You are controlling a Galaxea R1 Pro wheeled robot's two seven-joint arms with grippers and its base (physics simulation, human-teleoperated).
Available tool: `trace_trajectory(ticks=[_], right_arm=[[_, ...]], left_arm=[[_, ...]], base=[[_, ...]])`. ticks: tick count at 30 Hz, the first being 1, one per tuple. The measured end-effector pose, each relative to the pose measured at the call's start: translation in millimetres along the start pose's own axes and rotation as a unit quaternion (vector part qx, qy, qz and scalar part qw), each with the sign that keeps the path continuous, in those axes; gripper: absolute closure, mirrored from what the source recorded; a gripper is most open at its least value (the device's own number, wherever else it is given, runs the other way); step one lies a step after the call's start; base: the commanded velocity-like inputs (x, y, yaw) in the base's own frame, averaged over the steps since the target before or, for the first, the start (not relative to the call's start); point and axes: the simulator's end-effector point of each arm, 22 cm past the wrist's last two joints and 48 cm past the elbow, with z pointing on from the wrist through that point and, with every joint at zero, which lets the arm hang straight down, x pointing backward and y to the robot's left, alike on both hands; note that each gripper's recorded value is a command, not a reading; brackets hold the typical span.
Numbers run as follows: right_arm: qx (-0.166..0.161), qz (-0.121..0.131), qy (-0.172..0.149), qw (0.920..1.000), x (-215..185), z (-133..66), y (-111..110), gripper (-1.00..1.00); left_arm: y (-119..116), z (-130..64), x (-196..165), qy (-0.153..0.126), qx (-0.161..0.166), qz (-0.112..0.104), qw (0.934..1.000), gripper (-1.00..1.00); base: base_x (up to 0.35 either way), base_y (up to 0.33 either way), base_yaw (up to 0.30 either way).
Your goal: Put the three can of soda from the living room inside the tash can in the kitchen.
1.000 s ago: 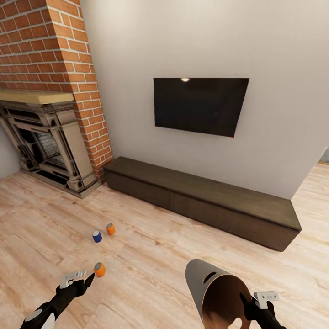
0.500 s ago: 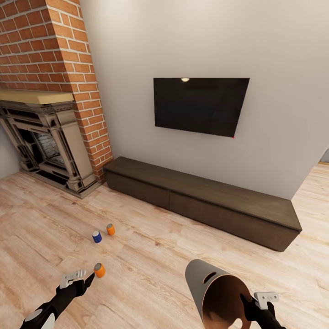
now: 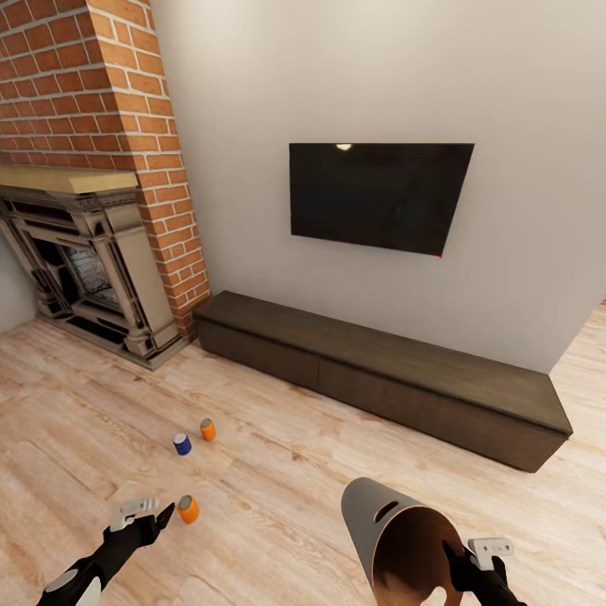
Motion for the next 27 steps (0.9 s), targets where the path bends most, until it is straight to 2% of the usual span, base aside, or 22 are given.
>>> trace_trajectory(ticks=[19,21,22,23,24,25,26,27], right_arm=[[-0.003,0.003,0.0,1.0,1,0.6,6,1.0],[-0.003,0.003,0.0,1.0,1,0.6,6,1.0],[-0.003,0.003,0.001,1.0,1,0.5,6,1.0],[-0.003,0.004,0.004,1.0,4,0.1,6,1.0],[-0.005,0.003,0.006,1.0,7,-0.2,7,1.0],[-0.006,0.002,0.008,1.0,8,-0.4,8,1.0],[-0.006,0.004,0.009,0.9999,9,-0.3,9,1.0],[-0.007,0.004,0.01,0.9999,10,-0.4,10,1.0]], left_arm=[[1,-0.1,1,0.002,-0.001,0.0,1.0,-1.0],[7,-0.9,12,0.018,-0.014,-0.004,0.9997,-1.0],[14,-1.6,21,0.038,-0.026,-0.008,0.9989,-1.0],[20,2.4,29,0.083,-0.045,-0.023,0.9953,-1.0],[21,8.4,24,0.106,-0.054,-0.032,0.9923,-1.0],[20,15.5,12,0.122,-0.062,-0.039,0.9898,-1.0],[19,23.5,-2,0.17,-0.083,-0.05,0.9807,-1.0],[7,36.7,-43,0.18,-0.084,-0.058,0.9784,-1.0]], base=[[0.259,0.217,0.0],[0.276,0.214,0.0],[0.277,0.212,0.0],[0.277,0.208,0.0],[0.277,0.205,0.0],[0.277,0.202,0.0],[0.277,0.199,0.0],[0.277,0.198,0.0]])
